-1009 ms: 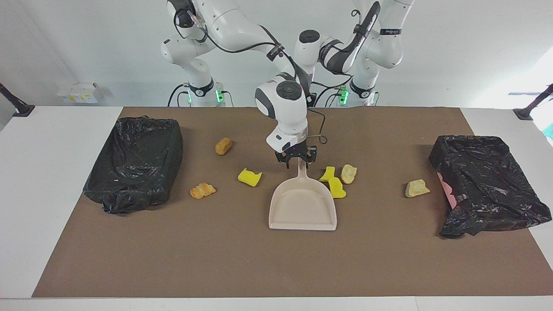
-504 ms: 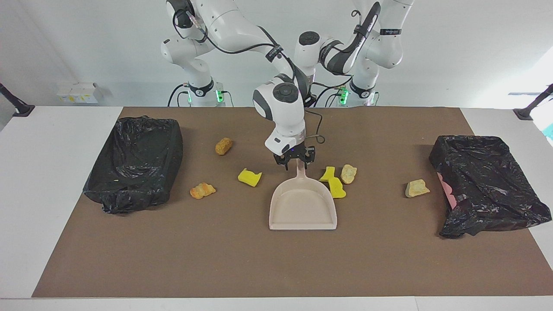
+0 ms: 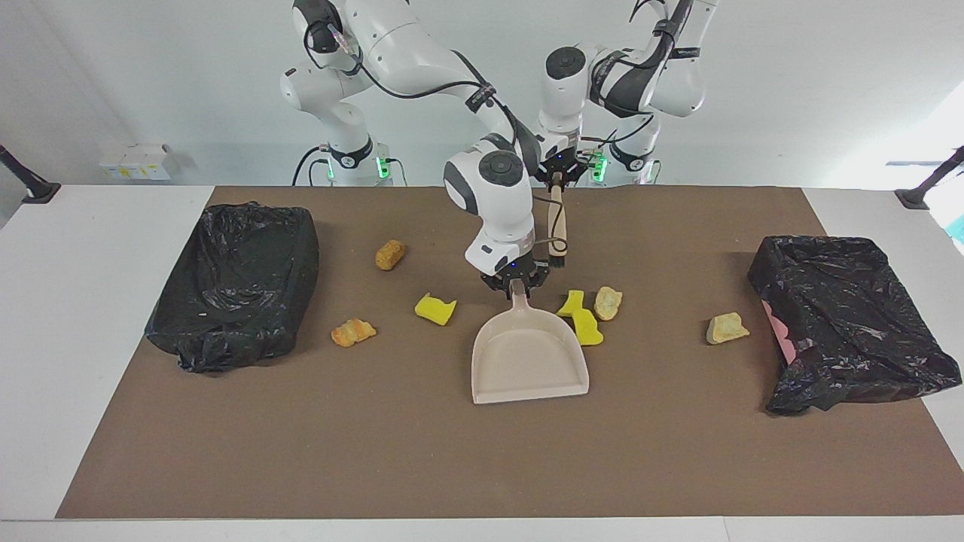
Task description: Sweep and dump trash in bin
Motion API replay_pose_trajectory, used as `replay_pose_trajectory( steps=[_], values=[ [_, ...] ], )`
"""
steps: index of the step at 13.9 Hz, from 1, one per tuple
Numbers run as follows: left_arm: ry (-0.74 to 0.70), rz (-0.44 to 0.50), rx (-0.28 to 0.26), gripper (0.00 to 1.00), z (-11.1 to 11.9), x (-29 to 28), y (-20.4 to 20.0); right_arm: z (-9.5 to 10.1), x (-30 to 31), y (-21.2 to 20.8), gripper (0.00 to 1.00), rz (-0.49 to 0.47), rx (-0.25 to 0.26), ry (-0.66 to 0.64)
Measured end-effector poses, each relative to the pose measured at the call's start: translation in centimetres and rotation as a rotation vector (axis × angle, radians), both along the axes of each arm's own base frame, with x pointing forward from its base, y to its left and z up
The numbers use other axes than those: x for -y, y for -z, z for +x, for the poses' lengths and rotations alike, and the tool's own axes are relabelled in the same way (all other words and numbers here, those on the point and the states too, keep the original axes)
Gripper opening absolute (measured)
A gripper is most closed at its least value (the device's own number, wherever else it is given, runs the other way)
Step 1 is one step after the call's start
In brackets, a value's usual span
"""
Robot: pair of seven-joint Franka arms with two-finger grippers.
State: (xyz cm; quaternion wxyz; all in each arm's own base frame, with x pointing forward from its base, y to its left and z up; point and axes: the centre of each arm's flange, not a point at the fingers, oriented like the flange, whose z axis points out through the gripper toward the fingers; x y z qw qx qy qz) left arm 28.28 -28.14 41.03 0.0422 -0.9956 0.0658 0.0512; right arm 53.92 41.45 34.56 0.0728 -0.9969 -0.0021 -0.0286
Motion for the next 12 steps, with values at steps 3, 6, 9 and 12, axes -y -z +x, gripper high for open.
replay_pose_trajectory(
  steps=[3, 6, 9, 12],
  values=[
    [-0.021, -0.007, -0.003, 0.27, 3.4, -2.9, -2.2, 0.0, 0.0, -0.1, 0.31, -0.007, 0.015, -0.097],
    [-0.048, 0.007, 0.008, 0.27, 6.1, -6.3, -2.5, 0.8, 0.7, -0.7, 0.31, -0.012, 0.039, -0.179],
    [-0.085, 0.043, 0.028, 0.27, 9.2, -11.3, -2.1, 2.5, 3.5, -1.7, 0.31, -0.038, 0.051, -0.326],
    [-0.109, 0.032, 0.079, 0.27, 12.9, -17.3, -1.7, 4.4, 6.9, -2.9, 0.31, -0.077, 0.053, -0.559]
  ],
)
